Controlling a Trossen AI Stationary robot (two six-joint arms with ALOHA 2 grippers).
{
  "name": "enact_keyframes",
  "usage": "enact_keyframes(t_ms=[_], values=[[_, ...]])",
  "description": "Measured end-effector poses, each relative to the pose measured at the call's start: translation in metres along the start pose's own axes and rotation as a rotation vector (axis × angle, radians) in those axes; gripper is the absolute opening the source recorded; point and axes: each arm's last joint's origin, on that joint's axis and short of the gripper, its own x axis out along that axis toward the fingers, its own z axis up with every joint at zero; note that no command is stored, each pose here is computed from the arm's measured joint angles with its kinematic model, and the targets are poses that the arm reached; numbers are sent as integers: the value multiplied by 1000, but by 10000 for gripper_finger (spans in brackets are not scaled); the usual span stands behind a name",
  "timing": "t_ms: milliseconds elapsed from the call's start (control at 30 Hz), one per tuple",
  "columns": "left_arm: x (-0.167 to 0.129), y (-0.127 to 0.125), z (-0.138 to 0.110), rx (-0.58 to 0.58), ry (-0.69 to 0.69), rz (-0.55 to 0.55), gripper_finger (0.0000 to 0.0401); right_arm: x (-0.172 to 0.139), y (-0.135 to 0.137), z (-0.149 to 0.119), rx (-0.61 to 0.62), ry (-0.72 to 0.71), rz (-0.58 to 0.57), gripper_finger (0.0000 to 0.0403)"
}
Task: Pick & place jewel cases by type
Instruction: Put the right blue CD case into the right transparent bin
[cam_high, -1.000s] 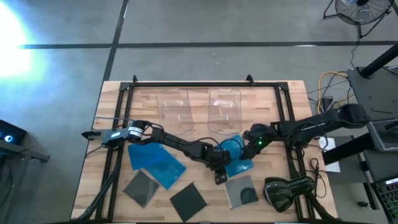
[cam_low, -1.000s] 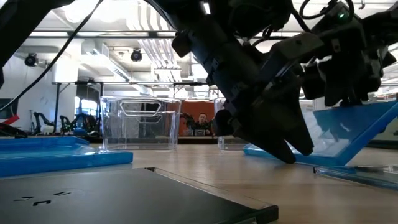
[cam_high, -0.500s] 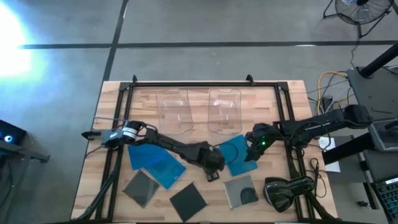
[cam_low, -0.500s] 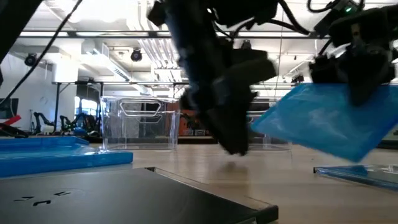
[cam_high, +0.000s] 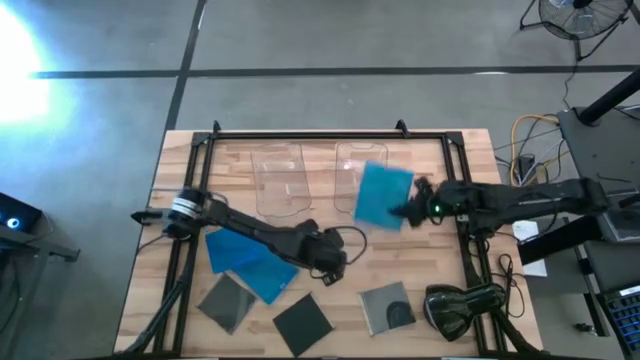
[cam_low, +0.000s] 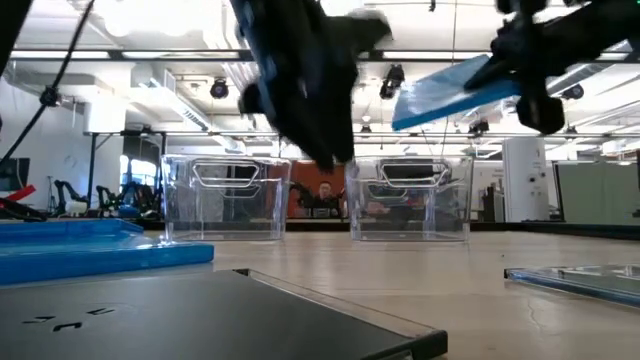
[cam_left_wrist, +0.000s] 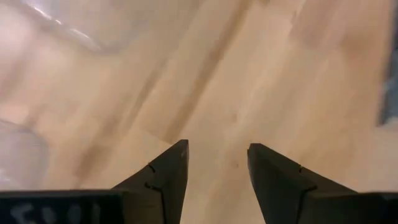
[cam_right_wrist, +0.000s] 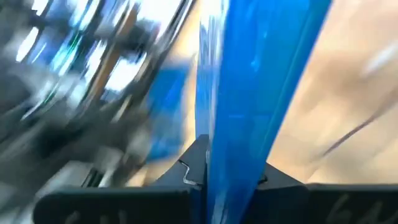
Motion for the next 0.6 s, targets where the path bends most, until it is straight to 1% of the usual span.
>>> enact_keyframes(t_ms=[33,100,233,333,467,600], values=[[-12,4,1,-8,-23,-14,147,0,-1,4,-3,-59,-49,20],[-37,11,1,-26,-65,-55,147,3,3,15,10,-97,-66,20],[-86,29,-8,-108,-146,-178,147,20,2,33,38,20,-92,20],[-116,45,-21,-222,-195,-277,147,38,-10,49,77,130,-176,20],[-138,61,-44,-368,-252,-386,147,62,-20,74,103,229,-185,30],[-147,72,-69,-508,-293,-457,147,84,-28,92,170,307,-178,46]])
